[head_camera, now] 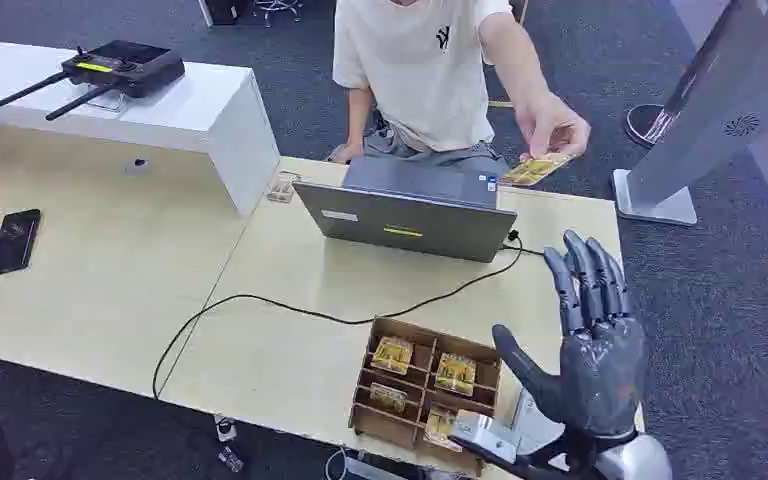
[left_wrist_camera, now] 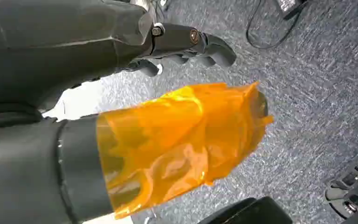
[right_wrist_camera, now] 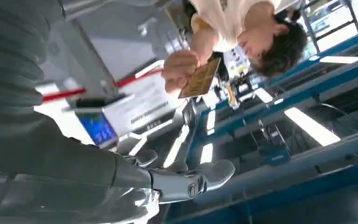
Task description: Pass the card to the sensor for recognition and then transmit it.
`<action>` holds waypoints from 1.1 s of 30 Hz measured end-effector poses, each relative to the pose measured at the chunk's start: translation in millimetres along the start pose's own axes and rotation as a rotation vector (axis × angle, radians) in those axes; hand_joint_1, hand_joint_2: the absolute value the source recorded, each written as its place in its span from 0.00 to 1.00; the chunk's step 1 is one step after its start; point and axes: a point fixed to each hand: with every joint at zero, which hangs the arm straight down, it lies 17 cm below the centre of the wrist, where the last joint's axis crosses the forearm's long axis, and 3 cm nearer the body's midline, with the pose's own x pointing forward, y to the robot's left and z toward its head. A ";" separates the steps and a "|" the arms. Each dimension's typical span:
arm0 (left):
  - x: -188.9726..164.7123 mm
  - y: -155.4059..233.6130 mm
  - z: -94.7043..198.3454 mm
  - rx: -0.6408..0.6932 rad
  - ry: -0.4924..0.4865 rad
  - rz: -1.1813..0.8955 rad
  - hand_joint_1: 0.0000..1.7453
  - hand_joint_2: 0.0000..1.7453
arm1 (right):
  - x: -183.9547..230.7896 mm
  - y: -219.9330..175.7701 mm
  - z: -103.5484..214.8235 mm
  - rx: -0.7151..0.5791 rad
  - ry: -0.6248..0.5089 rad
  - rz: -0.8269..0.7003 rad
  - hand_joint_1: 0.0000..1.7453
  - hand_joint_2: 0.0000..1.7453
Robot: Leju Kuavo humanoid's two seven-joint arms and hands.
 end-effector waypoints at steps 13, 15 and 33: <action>5.7 22.4 0.4 0.040 -0.001 -0.094 0.00 0.00 | -50.3 27.4 -39.0 0.026 -0.015 0.313 0.00 1.00; 5.1 25.1 0.4 0.045 0.004 -0.104 0.00 0.00 | -55.9 28.5 -43.8 0.025 -0.015 0.345 0.00 1.00; 9.3 35.5 1.4 0.068 0.003 -0.170 0.00 0.00 | -81.7 39.2 -61.6 0.058 -0.006 0.473 0.00 1.00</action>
